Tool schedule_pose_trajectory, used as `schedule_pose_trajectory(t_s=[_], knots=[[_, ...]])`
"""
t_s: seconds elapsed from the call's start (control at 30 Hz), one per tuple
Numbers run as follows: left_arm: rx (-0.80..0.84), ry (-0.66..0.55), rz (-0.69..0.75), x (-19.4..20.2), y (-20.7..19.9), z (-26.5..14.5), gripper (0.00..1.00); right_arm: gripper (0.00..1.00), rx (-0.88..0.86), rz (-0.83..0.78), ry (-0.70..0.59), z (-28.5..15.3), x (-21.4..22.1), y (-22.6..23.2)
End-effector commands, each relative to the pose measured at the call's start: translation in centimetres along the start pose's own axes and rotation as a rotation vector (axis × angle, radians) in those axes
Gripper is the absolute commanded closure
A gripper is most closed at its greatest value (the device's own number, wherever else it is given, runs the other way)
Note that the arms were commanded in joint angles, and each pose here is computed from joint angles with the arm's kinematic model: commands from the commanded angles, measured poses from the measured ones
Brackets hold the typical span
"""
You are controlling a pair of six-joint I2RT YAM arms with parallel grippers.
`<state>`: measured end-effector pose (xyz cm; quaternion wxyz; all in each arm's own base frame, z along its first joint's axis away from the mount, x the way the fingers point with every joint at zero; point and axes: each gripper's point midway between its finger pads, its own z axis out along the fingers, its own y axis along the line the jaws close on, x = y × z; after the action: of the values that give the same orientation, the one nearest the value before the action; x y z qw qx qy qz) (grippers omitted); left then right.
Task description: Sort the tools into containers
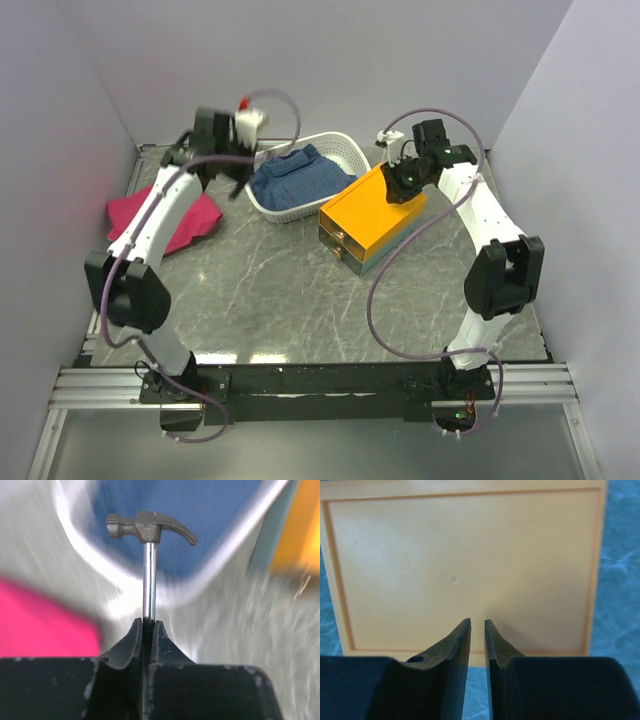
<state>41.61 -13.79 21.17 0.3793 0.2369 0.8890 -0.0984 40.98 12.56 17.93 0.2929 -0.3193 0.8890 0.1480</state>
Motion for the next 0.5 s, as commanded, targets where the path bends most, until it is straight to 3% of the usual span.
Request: schedule_pose_trajectory(t_s=[0.0,0.03,0.07,0.23,0.47], knots=[[0.083,-0.261,0.125,-12.1,-2.0,-1.1,0.99,0.75,0.229,-0.079,-0.14,-6.9,-3.8,-2.4],[0.109,-0.241,0.125,-12.4,-2.5,1.0,0.99,0.75,0.259,-0.068,-0.134,-7.1,-3.4,-2.9],[0.127,-0.314,0.147,-15.4,-3.8,0.2,0.99,0.75,0.294,-0.058,-0.155,-7.4,-3.6,-3.7],[0.27,-0.448,0.17,-19.7,-10.1,2.3,0.99,0.75,0.425,0.078,-0.148,-9.2,-1.5,-8.0],[0.473,-0.563,0.217,-20.8,-20.6,2.6,0.99,0.74,0.486,0.195,-0.112,-10.4,2.1,-11.1]])
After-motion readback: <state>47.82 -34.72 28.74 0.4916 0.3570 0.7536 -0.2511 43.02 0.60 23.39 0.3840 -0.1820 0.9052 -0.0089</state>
